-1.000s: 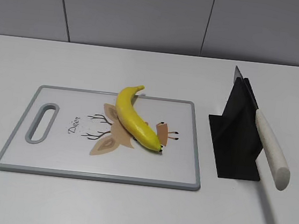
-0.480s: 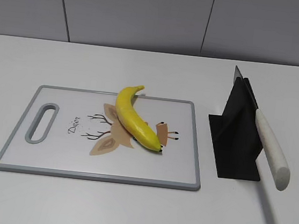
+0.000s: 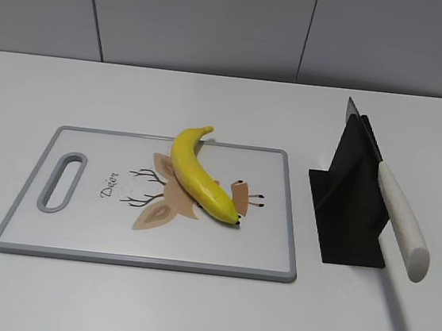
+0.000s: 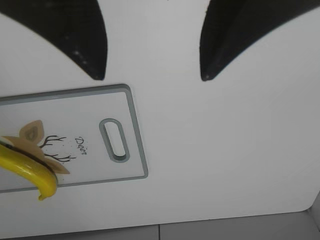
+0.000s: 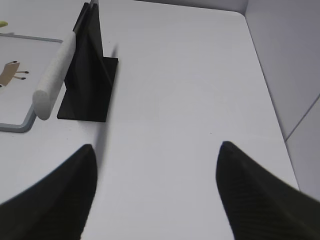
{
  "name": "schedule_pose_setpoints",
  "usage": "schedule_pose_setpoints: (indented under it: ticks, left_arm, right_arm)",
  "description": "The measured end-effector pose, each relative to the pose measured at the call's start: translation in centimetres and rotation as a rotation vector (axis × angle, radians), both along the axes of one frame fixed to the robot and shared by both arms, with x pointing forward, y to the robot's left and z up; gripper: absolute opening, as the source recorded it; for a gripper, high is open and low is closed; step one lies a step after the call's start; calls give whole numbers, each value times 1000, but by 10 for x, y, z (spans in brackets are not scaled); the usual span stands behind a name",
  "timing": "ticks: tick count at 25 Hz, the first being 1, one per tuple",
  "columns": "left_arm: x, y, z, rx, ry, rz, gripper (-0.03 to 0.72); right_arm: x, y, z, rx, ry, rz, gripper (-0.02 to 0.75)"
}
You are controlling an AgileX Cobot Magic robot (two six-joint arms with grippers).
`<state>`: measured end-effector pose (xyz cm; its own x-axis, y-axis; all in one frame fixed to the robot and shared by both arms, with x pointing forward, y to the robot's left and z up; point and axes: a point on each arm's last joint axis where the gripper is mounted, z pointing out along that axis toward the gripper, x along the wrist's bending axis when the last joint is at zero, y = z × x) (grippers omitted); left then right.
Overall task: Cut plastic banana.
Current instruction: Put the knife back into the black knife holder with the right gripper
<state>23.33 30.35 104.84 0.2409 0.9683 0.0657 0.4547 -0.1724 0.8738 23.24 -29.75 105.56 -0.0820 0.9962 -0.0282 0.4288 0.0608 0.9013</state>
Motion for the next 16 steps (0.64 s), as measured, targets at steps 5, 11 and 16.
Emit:
schedule_pose_setpoints:
  ticks: [5, 11, 16]
  left_arm:
    - [0, 0, 0, 0, 0, 0, 575]
    - [0, 0, 0, 0, 0, 0, 575]
    - [0, 0, 0, 0, 0, 0, 575]
  right_arm:
    - [0, 0, 0, 0, 0, -2, 576]
    - [0, 0, 0, 0, 0, -2, 576]
    - [0, 0, 0, 0, 0, -2, 576]
